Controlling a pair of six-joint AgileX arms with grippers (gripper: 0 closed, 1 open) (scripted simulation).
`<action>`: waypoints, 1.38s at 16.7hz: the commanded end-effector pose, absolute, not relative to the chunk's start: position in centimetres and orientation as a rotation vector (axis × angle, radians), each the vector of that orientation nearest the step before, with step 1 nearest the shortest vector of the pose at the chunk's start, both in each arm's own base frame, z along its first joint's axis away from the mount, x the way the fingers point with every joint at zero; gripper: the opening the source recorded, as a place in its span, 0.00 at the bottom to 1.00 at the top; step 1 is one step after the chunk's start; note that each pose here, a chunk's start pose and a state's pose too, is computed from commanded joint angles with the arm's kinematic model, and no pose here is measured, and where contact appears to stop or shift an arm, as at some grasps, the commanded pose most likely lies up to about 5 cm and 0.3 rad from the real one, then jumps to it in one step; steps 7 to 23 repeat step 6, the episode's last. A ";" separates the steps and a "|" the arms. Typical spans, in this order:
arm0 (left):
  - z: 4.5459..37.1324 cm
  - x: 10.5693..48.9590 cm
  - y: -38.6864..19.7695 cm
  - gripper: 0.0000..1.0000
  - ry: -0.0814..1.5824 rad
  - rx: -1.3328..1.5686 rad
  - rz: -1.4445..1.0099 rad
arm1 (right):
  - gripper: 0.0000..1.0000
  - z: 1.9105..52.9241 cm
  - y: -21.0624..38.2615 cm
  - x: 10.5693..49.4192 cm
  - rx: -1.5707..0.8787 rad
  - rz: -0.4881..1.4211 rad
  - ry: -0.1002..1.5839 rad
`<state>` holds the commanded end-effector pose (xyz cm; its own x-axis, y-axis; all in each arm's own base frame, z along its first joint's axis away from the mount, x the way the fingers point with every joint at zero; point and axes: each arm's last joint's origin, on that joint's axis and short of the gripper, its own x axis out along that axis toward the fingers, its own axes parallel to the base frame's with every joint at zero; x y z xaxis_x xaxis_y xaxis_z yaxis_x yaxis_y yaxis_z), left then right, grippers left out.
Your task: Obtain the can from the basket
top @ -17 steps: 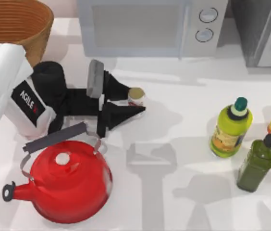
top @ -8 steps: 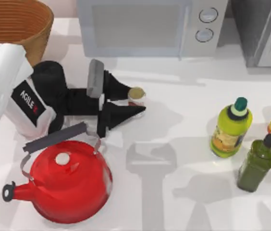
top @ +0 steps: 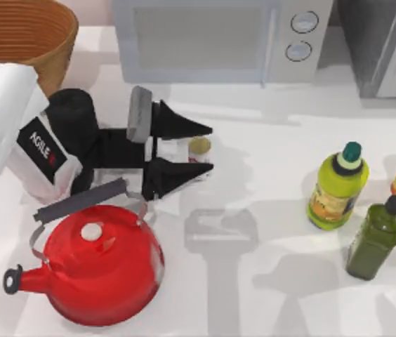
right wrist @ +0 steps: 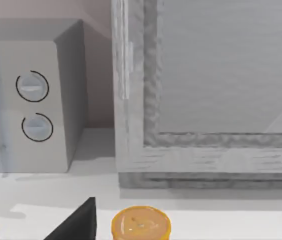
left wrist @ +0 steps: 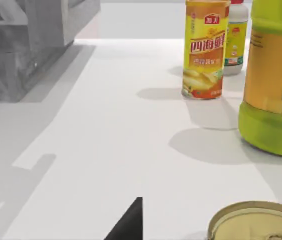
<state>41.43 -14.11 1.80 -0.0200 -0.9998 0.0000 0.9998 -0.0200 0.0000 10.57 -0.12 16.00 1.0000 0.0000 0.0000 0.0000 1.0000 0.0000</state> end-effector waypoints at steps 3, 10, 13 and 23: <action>1.8 41.4 -14.1 1.00 0.000 0.000 -1.591 | 1.00 16.0 -0.1 10.6 0.000 0.000 0.000; 1.8 41.4 -14.1 1.00 0.000 0.000 -1.591 | 1.00 16.0 -0.1 10.6 0.000 0.000 0.000; 1.8 41.4 -14.1 1.00 0.000 0.000 -1.591 | 1.00 16.0 -0.1 10.6 0.000 0.000 0.000; 1.8 41.4 -14.1 1.00 0.000 0.000 -1.591 | 1.00 16.0 -0.1 10.6 0.000 0.000 0.000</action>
